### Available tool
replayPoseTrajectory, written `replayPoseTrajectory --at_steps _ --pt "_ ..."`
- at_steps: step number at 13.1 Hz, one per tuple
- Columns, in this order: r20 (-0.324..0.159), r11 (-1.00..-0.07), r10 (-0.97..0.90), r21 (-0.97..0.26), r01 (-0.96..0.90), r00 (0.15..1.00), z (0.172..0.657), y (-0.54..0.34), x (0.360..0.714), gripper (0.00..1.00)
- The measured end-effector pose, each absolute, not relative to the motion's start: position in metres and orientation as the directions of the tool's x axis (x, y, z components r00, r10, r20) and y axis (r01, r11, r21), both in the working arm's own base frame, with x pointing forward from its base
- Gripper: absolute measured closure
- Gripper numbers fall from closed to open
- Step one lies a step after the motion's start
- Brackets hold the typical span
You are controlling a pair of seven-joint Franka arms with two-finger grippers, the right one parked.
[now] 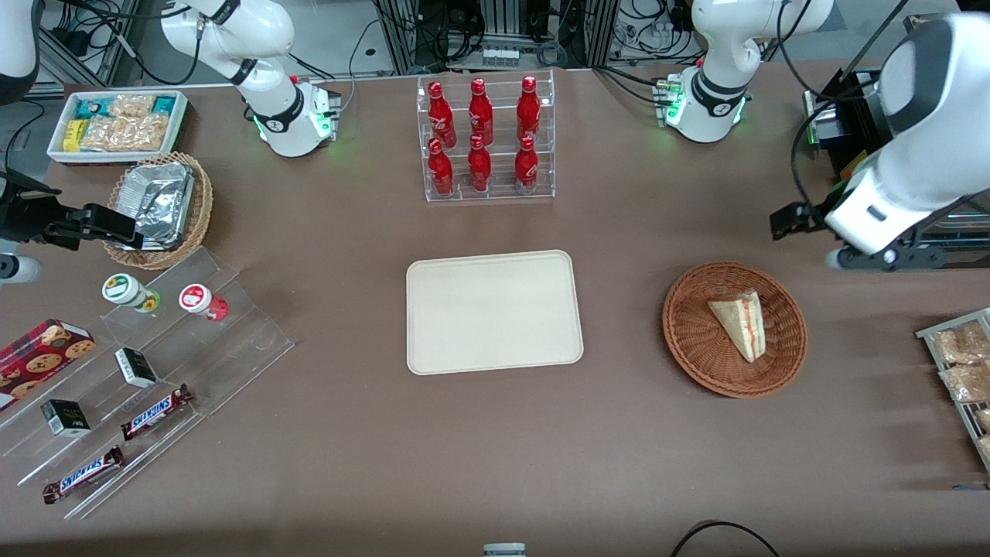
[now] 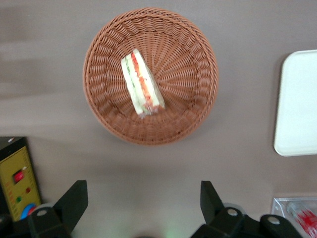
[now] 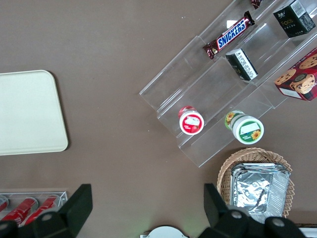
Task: Place sandwich from basket to tray
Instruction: 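Move the left gripper over the wicker basket above the sandwich, then lower the open left gripper around the wrapped sandwich and close it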
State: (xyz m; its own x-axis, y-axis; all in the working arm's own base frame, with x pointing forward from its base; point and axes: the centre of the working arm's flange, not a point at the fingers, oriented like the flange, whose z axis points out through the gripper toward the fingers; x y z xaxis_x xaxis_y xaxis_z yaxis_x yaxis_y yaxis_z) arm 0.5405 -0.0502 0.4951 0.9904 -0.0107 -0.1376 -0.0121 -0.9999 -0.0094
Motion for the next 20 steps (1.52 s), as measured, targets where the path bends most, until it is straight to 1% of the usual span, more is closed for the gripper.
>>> replayPoseTrajectory --at_steps 3,7,10,13,17,20 --pt "-0.111 -1.000 0.022 -0.006 0.022 0.994 0.437 -0.032 0.544 0.00" --pt "-0.114 -0.995 0.104 -0.014 0.103 0.988 0.389 -0.027 0.557 0.00" --pt "-0.095 -0.970 0.241 -0.024 0.240 0.966 0.357 -0.027 0.564 0.00" --pt "-0.066 -0.916 0.400 -0.027 0.399 0.914 0.331 -0.027 0.561 0.00" --pt "-0.067 -0.891 0.454 -0.032 0.453 0.888 0.307 -0.027 0.556 0.00" --pt "-0.082 -0.889 0.458 -0.041 0.456 0.885 0.287 -0.027 0.554 0.00"
